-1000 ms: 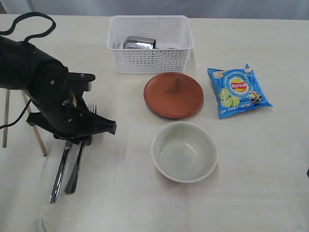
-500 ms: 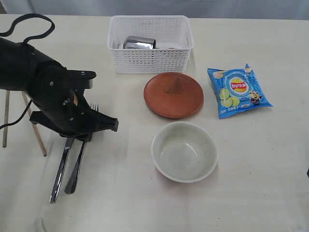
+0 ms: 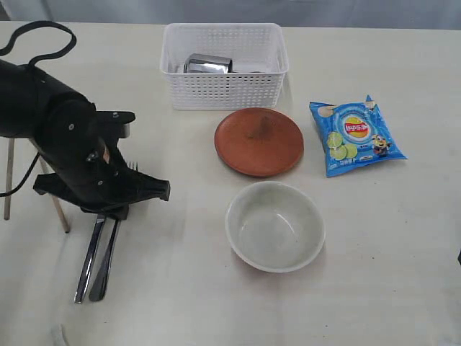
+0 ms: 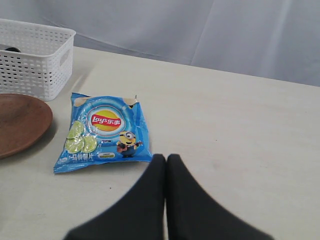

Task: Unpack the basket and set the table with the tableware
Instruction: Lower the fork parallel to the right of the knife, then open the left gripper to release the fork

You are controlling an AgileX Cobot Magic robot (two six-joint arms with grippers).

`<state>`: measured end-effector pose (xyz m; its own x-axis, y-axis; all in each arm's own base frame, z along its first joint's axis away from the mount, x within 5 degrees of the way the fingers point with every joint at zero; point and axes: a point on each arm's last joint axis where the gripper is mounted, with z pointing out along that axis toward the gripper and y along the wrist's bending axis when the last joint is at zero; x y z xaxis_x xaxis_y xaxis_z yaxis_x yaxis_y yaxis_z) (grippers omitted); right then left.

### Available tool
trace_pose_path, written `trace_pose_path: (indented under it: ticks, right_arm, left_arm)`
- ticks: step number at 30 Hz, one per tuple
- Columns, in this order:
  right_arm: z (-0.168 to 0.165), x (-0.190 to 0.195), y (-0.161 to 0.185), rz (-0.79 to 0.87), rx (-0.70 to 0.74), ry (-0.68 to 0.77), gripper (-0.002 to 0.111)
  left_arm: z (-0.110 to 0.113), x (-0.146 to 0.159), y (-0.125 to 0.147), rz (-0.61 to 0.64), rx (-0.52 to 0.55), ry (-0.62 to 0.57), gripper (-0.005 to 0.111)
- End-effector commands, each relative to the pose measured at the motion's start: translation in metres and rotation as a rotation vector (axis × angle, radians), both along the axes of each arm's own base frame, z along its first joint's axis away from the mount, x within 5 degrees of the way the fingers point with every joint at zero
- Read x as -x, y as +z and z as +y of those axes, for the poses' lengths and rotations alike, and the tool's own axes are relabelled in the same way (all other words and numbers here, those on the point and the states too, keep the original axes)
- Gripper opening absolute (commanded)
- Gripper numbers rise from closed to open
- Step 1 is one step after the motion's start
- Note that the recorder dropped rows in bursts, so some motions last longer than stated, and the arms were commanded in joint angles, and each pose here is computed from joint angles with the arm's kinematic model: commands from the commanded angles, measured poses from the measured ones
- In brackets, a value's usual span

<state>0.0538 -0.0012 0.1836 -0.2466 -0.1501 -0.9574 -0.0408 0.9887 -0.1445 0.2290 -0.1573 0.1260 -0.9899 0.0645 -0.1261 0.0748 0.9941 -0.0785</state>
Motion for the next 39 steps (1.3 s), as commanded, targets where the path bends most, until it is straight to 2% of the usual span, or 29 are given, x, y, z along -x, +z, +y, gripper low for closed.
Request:
trace_pose_path:
  ticks: [1, 11, 30, 33, 37, 39]
  right_arm:
    - [-0.0002, 0.0001, -0.0007, -0.004, 0.005, -0.001, 0.0]
    - [-0.0002, 0.0001, -0.0007, -0.004, 0.005, -0.001, 0.0]
    - [-0.0002, 0.0001, -0.0007, -0.004, 0.005, -0.001, 0.0]
    - [-0.0002, 0.0001, -0.0007, -0.004, 0.005, -0.001, 0.0]
    - [-0.0002, 0.0001, -0.0007, -0.004, 0.005, -0.001, 0.0]
    - [-0.0002, 0.0001, -0.0007, -0.004, 0.005, -0.001, 0.0]
  left_arm:
    - [0.0055, 0.0099, 0.0007, 0.016, -0.008, 0.013, 0.0]
    - [0.0023, 0.0047, 0.0018, -0.044, 0.025, -0.007, 0.0]
    - [0.0028, 0.0054, 0.0016, -0.036, 0.02, -0.007, 0.001]
    - [0.0027, 0.0052, 0.0016, -0.038, 0.021, -0.007, 0.01]
    - [0.0027, 0.0052, 0.0016, -0.038, 0.021, -0.007, 0.037]
    - [0.0032, 0.0048, 0.0017, -0.044, 0.013, -0.019, 0.046]
